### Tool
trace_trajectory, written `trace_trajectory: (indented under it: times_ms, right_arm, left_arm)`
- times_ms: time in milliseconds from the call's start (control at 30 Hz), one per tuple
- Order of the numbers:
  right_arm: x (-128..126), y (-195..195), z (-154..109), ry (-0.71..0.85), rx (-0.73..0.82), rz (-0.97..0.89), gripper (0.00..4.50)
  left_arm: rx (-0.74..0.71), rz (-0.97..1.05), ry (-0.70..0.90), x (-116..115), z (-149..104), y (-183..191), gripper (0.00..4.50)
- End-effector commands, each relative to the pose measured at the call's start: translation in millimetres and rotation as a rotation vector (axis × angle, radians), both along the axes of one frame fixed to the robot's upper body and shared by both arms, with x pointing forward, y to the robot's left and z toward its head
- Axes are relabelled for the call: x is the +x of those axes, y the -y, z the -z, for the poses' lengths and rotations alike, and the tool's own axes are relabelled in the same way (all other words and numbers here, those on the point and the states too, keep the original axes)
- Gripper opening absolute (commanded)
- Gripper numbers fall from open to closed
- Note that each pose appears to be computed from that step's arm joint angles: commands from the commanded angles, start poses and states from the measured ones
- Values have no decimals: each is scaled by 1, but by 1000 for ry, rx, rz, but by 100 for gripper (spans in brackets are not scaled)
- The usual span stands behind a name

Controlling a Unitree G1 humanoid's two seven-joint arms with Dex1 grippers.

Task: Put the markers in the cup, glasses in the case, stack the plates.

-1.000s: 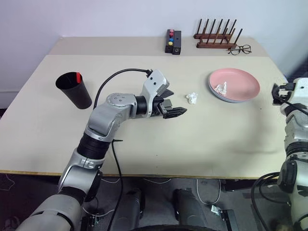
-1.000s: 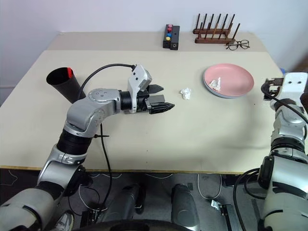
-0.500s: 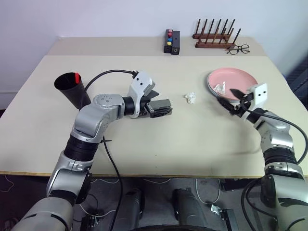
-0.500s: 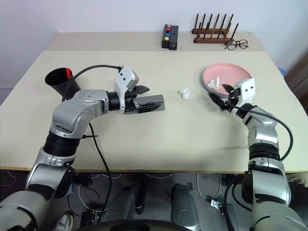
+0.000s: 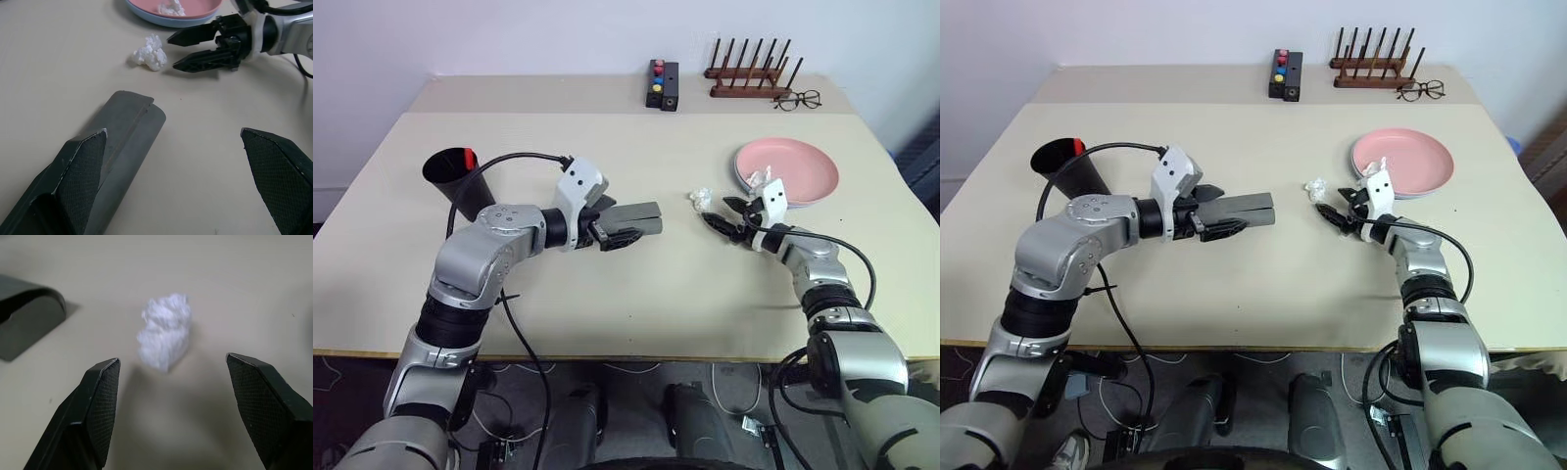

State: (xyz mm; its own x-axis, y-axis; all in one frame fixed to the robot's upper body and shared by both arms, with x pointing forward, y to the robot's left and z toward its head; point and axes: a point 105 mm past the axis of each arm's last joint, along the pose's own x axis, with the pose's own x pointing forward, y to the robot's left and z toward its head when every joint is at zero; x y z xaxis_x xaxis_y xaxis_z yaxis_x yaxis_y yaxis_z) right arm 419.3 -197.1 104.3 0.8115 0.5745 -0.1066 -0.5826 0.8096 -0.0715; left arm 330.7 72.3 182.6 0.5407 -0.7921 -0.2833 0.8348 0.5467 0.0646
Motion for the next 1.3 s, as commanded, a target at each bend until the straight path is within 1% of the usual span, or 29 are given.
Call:
trace_trajectory:
  times_ms: [33, 233, 267, 300, 333, 467, 500, 600, 633, 733, 833, 867, 933, 1000, 1067, 1167, 1233, 1300]
  right_arm:
    - [9, -9, -17, 60, 6, 2, 350]
    - [17, -20, -16, 43, 8, 34, 350]
    - [18, -21, -16, 39, 17, 33, 299]
    - [18, -22, -16, 37, 22, 28, 264]
    - [18, -24, -17, 37, 25, 24, 219]
    - [20, -26, -21, 52, 19, 19, 21]
    - [20, -26, -22, 60, 10, 24, 9]
    - [23, -20, -32, 104, 8, 55, 9]
    - [25, -17, -40, 132, 16, 75, 9]
    - [31, -3, -67, 224, 45, 156, 9]
    - [36, 32, -104, 322, 44, 318, 9]
    - [36, 41, -111, 337, 39, 361, 9]
    - [36, 55, -117, 342, 16, 421, 9]
    - [33, 82, -118, 323, -51, 530, 9]
    - [31, 98, -118, 310, -103, 592, 9]
    - [26, 114, -110, 269, -153, 616, 109]
    - [24, 118, -109, 260, -164, 626, 200]
    - [22, 122, -109, 260, -164, 636, 301]
  left_arm:
    - [-15, -22, 50, -3, -13, -5, 450]
    - [-16, -63, 61, -6, -16, -8, 450]
    - [-17, -71, 63, -6, -16, -9, 450]
    - [-17, -78, 63, -6, -17, -10, 450]
    - [-17, -83, 63, -7, -17, -12, 450]
    - [-20, -93, 61, -7, -16, -12, 450]
    - [-23, -94, 61, -6, -16, -12, 450]
    - [-34, -90, 66, -3, -17, -9, 450]
    - [-37, -89, 67, -2, -18, -7, 450]
    - [-46, -82, 70, 1, -18, -4, 450]
    - [-65, -67, 71, 2, -17, 3, 450]
    - [-70, -64, 72, 2, -17, 5, 450]
    - [-77, -63, 74, 4, -17, 7, 450]
    - [-88, -65, 75, 5, -17, 8, 450]
    - [-93, -67, 76, 5, -17, 8, 450]
    - [-96, -74, 73, 5, -15, 6, 450]
    - [-97, -77, 72, 5, -14, 6, 450]
    - [-98, -84, 72, 6, -14, 4, 450]
